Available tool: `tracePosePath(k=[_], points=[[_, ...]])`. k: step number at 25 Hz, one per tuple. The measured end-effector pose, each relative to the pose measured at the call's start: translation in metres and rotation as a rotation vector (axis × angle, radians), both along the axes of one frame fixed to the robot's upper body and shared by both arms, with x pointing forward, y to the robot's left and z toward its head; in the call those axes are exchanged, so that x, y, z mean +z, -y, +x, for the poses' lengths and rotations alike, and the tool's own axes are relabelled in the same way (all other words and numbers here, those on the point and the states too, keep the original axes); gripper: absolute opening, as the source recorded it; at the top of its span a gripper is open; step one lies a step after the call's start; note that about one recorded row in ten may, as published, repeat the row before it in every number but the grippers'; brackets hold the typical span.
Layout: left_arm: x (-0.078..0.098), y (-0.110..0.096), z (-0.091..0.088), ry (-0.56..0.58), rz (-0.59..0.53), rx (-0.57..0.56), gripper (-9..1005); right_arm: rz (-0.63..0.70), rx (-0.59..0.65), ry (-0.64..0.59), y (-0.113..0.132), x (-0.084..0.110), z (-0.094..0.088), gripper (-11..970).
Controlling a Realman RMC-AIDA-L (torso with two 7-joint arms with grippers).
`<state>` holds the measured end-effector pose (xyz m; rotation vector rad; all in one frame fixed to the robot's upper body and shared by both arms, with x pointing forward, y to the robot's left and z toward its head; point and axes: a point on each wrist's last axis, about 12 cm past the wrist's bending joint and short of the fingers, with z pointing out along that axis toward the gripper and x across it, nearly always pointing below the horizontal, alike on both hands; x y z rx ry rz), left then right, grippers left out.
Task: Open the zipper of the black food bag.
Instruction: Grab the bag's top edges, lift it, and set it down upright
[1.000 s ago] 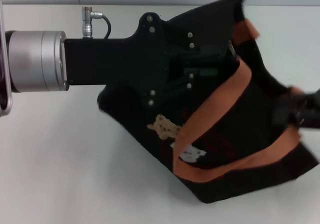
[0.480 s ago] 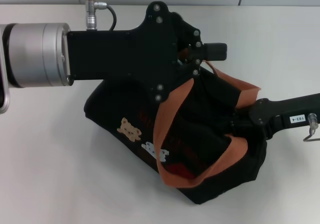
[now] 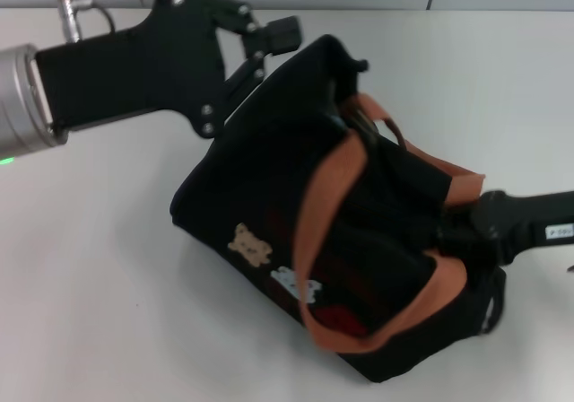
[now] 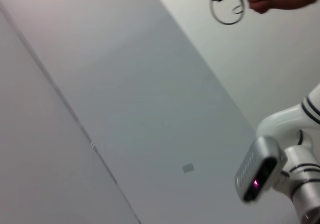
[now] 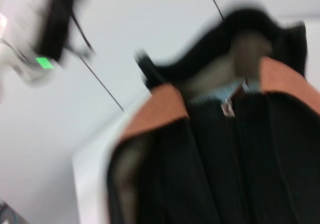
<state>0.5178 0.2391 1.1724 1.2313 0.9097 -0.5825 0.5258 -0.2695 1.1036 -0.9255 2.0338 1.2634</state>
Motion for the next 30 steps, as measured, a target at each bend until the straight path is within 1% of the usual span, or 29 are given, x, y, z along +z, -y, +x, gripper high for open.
tracePosePath(k=[1, 2, 3, 4, 6, 7, 8, 10, 11, 12, 13, 15, 16, 17, 18, 19, 20, 21, 22, 23, 25, 26, 28, 29, 30], points=[[-0.004, -0.003, 0.0, -0.037, -0.01, 0.007, 40, 0.029, -0.003, 0.014, 0.002, 0.004, 0.0, 193], [-0.013, -0.01, -0.002, -0.117, -0.031, 0.027, 43, 0.08, -0.016, 0.044, 0.007, 0.012, -0.001, 204], [-0.013, -0.01, -0.002, -0.117, -0.031, 0.027, 46, 0.08, -0.016, 0.044, 0.007, 0.012, -0.001, 215], [-0.017, -0.014, -0.005, -0.153, -0.038, 0.039, 50, 0.093, -0.023, 0.057, 0.009, 0.015, -0.001, 226], [-0.024, -0.024, -0.013, -0.199, -0.042, 0.067, 56, 0.101, -0.034, 0.07, 0.013, 0.017, -0.001, 247], [-0.027, -0.035, -0.02, -0.219, -0.05, 0.098, 59, 0.117, -0.049, 0.082, 0.017, 0.02, -0.002, 258], [-0.027, -0.035, -0.02, -0.219, -0.05, 0.098, 63, 0.117, -0.049, 0.082, 0.017, 0.02, -0.002, 269], [-0.029, -0.054, -0.032, -0.228, -0.078, 0.15, 69, 0.155, -0.064, 0.101, 0.022, 0.024, -0.004, 290], [-0.03, -0.063, -0.038, -0.231, -0.095, 0.168, 103, 0.177, -0.071, 0.114, 0.025, 0.027, -0.005, 299], [-0.032, -0.078, -0.048, -0.242, -0.122, 0.193, 137, 0.221, -0.084, 0.142, 0.029, 0.032, -0.006, 307], [-0.032, -0.078, -0.048, -0.242, -0.122, 0.193, 172, 0.221, -0.084, 0.142, 0.029, 0.032, -0.006, 316], [-0.037, -0.092, -0.058, -0.273, -0.135, 0.213, 240, 0.256, -0.099, 0.165, 0.034, 0.036, -0.008, 333], [-0.041, -0.096, -0.061, -0.292, -0.132, 0.215, 274, 0.267, -0.106, 0.173, 0.036, 0.038, -0.008, 367], [-0.047, -0.1, -0.066, -0.325, -0.127, 0.215, 392, 0.271, -0.112, 0.178, 0.039, 0.039, -0.009, 402], [-0.053, -0.1, -0.068, -0.349, -0.125, 0.214, 509, 0.276, -0.118, 0.184, 0.041, 0.04, -0.009, 436], [-0.061, -0.1, -0.069, -0.384, -0.108, 0.22, 533, 0.277, -0.118, 0.184, 0.042, 0.04, -0.01, 471], [-0.061, -0.1, -0.069, -0.384, -0.108, 0.22, 558, 0.278, -0.117, 0.185, 0.042, 0.04, -0.01, 505], [-0.069, -0.099, -0.069, -0.411, -0.089, 0.23, 582, 0.278, -0.117, 0.185, 0.042, 0.04, -0.01, 505], [-0.069, -0.099, -0.069, -0.411, -0.089, 0.23, 607, 0.279, -0.117, 0.185, 0.042, 0.04, -0.01, 505], [-0.081, -0.096, -0.067, -0.441, -0.063, 0.246, 631, 0.281, -0.116, 0.187, 0.043, 0.041, -0.01, 505], [-0.081, -0.096, -0.067, -0.441, -0.063, 0.246, 680, 0.28, -0.115, 0.189, 0.043, 0.041, -0.01, 505], [-0.098, -0.088, -0.064, -0.473, -0.039, 0.246, 704, 0.28, -0.115, 0.189, 0.043, 0.041, -0.01, 505], [-0.108, -0.081, -0.059, -0.505, -0.017, 0.234, 744, 0.28, -0.115, 0.189, 0.043, 0.041, -0.011, 504], [-0.108, -0.081, -0.059, -0.505, -0.017, 0.234, 764, 0.28, -0.115, 0.189, 0.044, 0.041, -0.011, 504], [-0.113, -0.077, -0.056, -0.522, 0.007, 0.228, 784, 0.28, -0.115, 0.189, 0.044, 0.041, -0.011, 504]])
